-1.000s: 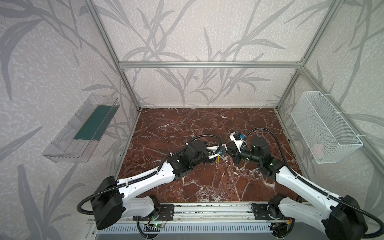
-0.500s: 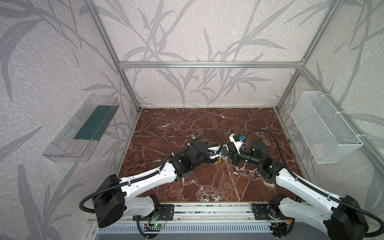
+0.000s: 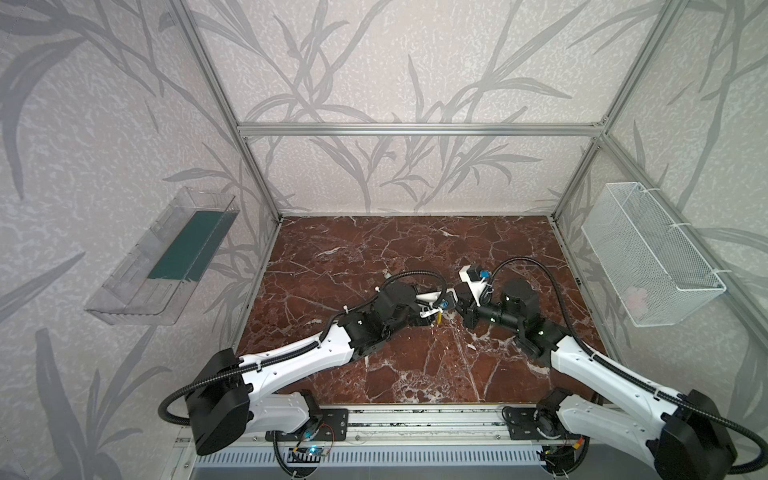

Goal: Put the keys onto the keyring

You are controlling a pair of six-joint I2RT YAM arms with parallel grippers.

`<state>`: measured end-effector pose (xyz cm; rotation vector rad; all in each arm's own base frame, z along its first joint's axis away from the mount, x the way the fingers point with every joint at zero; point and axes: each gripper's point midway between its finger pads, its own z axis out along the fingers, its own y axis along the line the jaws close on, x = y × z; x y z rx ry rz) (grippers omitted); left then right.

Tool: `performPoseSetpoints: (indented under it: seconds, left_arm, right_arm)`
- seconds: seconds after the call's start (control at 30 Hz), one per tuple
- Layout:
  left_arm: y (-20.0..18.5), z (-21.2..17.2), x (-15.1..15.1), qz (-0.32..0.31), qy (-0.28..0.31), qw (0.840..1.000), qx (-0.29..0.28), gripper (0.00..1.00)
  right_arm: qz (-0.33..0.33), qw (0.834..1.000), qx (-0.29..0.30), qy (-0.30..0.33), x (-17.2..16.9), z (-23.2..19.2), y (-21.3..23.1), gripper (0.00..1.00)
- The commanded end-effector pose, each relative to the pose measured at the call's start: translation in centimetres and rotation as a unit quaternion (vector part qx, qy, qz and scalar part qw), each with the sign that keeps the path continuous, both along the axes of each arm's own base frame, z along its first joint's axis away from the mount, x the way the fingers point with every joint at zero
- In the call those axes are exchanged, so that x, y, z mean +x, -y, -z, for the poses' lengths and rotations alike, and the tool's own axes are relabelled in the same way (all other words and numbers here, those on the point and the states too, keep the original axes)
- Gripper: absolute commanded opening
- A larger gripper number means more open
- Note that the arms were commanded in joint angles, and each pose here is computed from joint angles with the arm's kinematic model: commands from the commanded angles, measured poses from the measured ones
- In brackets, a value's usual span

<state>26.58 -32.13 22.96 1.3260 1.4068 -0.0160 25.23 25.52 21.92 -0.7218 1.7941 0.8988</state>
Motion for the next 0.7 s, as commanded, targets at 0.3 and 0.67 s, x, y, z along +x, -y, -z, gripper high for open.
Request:
performPoseSetpoints:
  seconds: [0.3, 0.67]
  left_arm:
    - [0.51, -0.31, 0.03, 0.007, 0.012, 1.000, 0.003, 0.00]
    - [0.23, -0.17, -0.27, 0.015, 0.026, 0.999, 0.015, 0.00]
  right_arm:
    - [0.011, 1.000, 0.014, 0.015, 0.77, -1.46, -0.28, 0.00]
    - [0.029, 0.999, 0.024, 0.012, 1.26, -1.63, -0.03, 0.00]
